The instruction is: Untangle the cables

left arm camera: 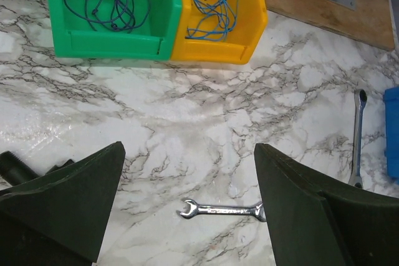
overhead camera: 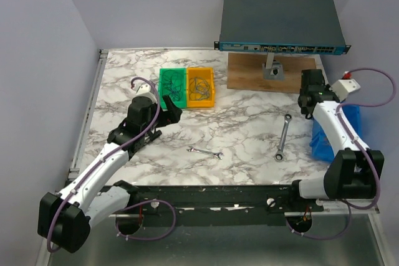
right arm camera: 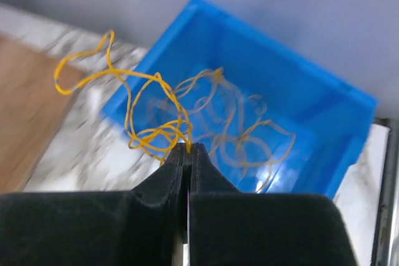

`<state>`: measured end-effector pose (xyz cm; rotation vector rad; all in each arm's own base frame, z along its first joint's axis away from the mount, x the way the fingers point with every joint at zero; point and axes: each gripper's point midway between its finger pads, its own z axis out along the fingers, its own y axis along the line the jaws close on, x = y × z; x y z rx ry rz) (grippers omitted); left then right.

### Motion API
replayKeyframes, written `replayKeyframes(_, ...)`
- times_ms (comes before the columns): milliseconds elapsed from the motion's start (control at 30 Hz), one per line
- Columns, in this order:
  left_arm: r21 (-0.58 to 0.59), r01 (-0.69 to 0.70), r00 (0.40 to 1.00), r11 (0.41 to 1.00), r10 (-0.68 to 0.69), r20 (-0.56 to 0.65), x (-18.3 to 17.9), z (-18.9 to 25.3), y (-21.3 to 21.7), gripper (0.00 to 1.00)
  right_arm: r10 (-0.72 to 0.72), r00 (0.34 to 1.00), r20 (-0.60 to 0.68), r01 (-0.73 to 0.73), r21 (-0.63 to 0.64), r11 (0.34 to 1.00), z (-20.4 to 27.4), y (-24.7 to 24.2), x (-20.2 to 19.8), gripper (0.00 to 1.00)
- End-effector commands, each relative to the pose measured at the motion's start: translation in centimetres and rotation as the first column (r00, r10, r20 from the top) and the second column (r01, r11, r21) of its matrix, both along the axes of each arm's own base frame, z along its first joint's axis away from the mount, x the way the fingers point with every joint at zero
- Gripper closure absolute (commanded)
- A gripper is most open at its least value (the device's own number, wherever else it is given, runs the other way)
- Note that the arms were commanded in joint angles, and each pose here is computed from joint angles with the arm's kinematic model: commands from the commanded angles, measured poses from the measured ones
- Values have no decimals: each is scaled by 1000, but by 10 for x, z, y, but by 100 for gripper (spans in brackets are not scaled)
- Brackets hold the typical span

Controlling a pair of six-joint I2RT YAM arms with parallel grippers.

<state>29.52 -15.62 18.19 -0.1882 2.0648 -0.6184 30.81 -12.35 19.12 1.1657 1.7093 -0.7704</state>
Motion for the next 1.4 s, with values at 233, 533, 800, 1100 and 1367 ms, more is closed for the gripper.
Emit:
replayKeyframes(233,35,-75,997,997,75,15,-8,-14,17,10,-152,988,32,148,113,983,9,-73,3,0)
replayKeyframes(533,27,-148,981,989,143,128,-11,4,36,4,361,905,223,-395,132,909,51,-16,44,0)
replayKeyframes(800,123,-262,925,957,212,315,-12,33,73,2,747,437,501,-852,-35,522,85,89,53,0)
replayKeyframes(1100,164,-445,790,881,299,535,-12,13,113,1,758,108,644,-933,-197,300,48,148,12,0)
replayKeyframes(1367,278,-406,808,871,198,555,-8,4,109,1,865,198,462,-940,-162,301,-4,150,21,0)
